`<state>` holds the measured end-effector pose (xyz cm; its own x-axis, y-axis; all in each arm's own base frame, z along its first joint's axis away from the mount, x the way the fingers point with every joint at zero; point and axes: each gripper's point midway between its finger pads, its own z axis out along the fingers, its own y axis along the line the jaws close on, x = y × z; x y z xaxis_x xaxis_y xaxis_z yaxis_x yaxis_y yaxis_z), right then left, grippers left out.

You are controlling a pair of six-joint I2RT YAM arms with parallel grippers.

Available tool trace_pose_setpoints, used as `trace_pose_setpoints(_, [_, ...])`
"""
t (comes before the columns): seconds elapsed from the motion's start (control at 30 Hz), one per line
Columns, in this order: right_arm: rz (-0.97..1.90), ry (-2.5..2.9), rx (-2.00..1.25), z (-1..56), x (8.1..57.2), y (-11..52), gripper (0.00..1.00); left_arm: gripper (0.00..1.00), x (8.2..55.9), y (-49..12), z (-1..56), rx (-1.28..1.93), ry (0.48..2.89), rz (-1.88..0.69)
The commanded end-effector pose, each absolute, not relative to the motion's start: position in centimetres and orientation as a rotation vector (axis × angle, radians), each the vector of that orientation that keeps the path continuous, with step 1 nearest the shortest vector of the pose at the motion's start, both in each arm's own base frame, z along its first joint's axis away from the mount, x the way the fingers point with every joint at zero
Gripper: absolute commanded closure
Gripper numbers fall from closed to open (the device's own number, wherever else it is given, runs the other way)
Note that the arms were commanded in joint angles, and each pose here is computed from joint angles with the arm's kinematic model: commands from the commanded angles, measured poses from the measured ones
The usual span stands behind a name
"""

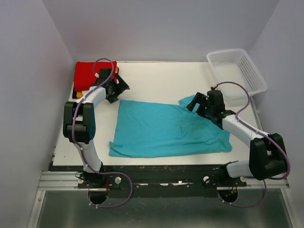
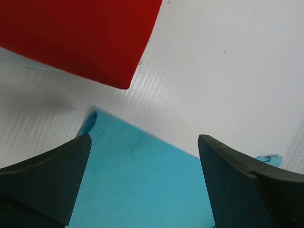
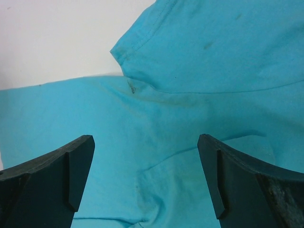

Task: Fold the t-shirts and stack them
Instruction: Grab the side of the flattened tshirt furthest away from the robot with both arms

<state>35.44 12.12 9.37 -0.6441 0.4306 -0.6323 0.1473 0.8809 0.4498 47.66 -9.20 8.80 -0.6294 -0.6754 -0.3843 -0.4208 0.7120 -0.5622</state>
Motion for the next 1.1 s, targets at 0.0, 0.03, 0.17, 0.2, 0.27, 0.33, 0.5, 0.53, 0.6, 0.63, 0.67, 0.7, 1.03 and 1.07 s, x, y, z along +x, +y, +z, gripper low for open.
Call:
trace_pose_setpoints(0.0, [0.393,2.288,0.373,8.4,34.4,11.8,0.00,0.01,47.8,-8.6,8.7,-0.868,2.310,-0.555])
trace_pose_setpoints(0.03, [0.369,2.311,0.363,7.9,33.8,11.8,0.00,0.01,47.6,-8.6,8.6,-0.865,2.319,-0.554])
trace_pose_setpoints(0.17, [0.259,2.351,0.458,5.5,32.2,10.2,0.00,0.02,47.1,-8.9,8.8,-0.852,2.312,-0.589])
trace_pose_setpoints(0.2, [0.234,2.368,0.477,4.9,31.9,9.9,0.00,0.01,47.0,-9.1,9.0,-0.846,2.309,-0.603])
trace_pose_setpoints(0.27, [0.183,2.407,0.544,3.7,31.2,9.2,0.00,0.01,46.9,-9.3,9.1,-0.842,2.313,-0.614])
trace_pose_setpoints(0.33, [0.115,2.426,0.603,2.5,30.5,8.3,0.00,0.01,46.8,-9.4,9.1,-0.845,2.319,-0.619])
trace_pose_setpoints(0.5, [-0.042,2.458,0.682,0.6,29.5,6.0,0.00,0.01,46.3,-9.8,8.9,-0.869,2.334,-0.647])
trace_pose_setpoints(0.53, [-0.055,2.462,0.693,0.4,29.4,5.8,0.00,0.01,46.2,-9.8,8.8,-0.888,2.341,-0.649])
trace_pose_setpoints(0.6, [-0.079,2.474,0.710,0.2,29.4,5.1,0.00,0.01,46.0,-10.3,8.5,-0.900,2.345,-0.678])
trace_pose_setpoints(0.63, [-0.094,2.475,0.717,0.2,29.4,4.7,0.00,0.01,46.0,-10.5,8.5,-0.898,2.348,-0.689])
trace_pose_setpoints(0.67, [-0.113,2.481,0.719,0.1,29.3,4.2,0.00,0.01,45.9,-10.5,8.5,-0.903,2.350,-0.690])
trace_pose_setpoints(0.7, [-0.114,2.486,0.735,0.1,29.2,3.9,0.00,0.01,45.9,-10.6,8.5,-0.909,2.353,-0.690])
trace_pose_setpoints(1.03, [0.034,2.502,0.554,1.9,30.6,5.7,0.00,0.01,46.8,-12.6,7.2,-0.914,2.412,-0.748])
trace_pose_setpoints(1.07, [0.028,2.490,0.546,2.3,30.7,5.5,0.00,0.01,46.9,-12.9,6.9,-0.910,2.421,-0.766])
